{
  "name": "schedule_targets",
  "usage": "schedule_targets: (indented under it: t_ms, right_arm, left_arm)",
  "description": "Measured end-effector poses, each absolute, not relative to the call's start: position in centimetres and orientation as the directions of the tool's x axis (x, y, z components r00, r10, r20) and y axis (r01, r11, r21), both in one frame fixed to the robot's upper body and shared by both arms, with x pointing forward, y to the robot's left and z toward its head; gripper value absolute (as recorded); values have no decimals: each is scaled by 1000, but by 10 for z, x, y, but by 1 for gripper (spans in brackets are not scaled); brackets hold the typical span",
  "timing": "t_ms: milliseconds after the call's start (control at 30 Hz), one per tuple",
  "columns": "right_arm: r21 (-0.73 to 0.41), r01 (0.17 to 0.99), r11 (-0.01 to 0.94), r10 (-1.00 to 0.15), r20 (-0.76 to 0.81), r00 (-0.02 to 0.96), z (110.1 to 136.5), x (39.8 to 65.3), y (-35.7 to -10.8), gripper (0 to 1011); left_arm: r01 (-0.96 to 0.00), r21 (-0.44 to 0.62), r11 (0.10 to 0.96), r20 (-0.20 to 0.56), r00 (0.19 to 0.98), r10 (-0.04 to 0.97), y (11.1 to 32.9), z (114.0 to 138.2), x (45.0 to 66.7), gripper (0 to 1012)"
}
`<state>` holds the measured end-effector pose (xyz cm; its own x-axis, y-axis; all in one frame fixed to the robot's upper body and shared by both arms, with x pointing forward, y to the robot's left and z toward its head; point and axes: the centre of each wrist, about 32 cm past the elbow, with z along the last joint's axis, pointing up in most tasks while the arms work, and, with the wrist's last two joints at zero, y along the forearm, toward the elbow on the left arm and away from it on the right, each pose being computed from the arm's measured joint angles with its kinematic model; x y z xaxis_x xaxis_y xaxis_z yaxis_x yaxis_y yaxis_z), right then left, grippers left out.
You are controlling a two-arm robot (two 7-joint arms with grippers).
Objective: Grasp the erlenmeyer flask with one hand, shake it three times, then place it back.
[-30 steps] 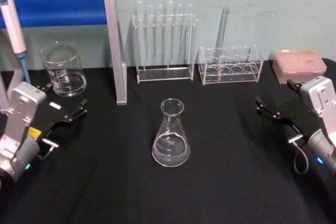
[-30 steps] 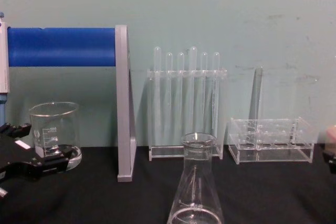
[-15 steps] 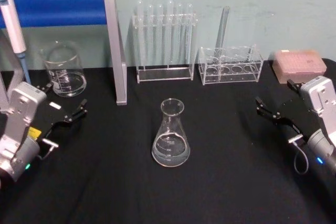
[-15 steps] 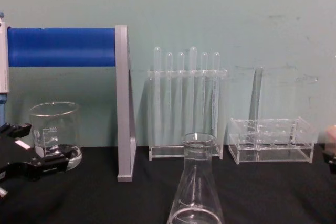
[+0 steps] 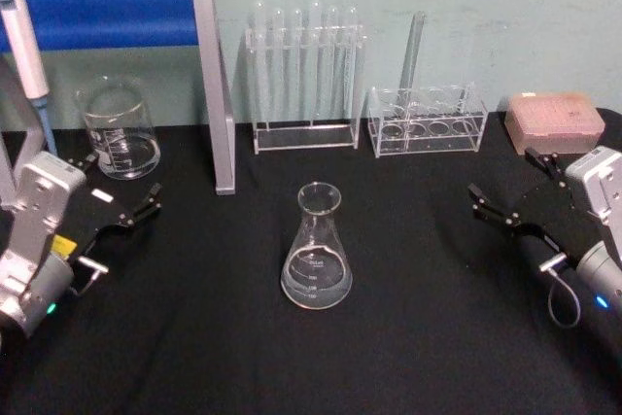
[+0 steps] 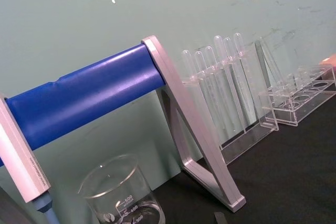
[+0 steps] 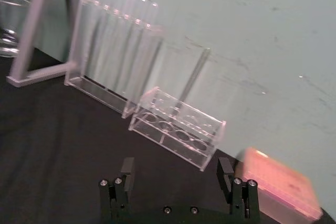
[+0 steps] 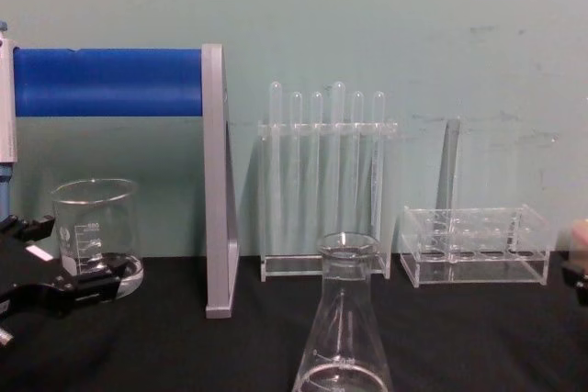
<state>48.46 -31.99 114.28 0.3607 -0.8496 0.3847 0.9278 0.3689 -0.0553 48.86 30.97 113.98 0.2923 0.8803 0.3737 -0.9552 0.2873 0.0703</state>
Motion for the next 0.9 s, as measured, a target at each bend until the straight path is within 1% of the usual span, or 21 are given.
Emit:
schedule_targets:
  t_ms: [333,500,533,700,733,800,833,900]
  right_arm:
    - [-60,855,515,-802,319,505,1147,474,-329,1000]
    - [-65,804,592,-766,265,586,1148,472,-328,1000]
    - [-65,804,592,-766,265,586,1148,472,-328,1000]
    - [-60,728,683,-702,220,677,1146,474,-322,1000]
    - [-60,728,683,-702,220,677,1146,474,-322,1000]
    - [-53,685,727,-663,203,720,1145,478,-317,1000]
    - [-53,685,727,-663,203,720,1145,478,-317,1000]
    - [-47,654,755,-636,191,748,1145,481,-314,1000]
  left_arm:
    - [-955,70,287,374,292,880,310,1140,489,1001]
    - [-955,70,287,374,292,880,310,1140,489,1001]
    - [-955,70,287,374,292,880,310,1140,489,1001]
    - [-955,70,287,374,292,880,310,1140,489,1001]
    - [-955,70,287,374,292,880,310,1140,489,1001]
    - [-955,70,287,374,292,880,310,1140,489,1001]
    - [-955,70,287,374,292,880,310,1140,489,1001]
    - [-955,70,287,374,292,880,310,1140,489,1001]
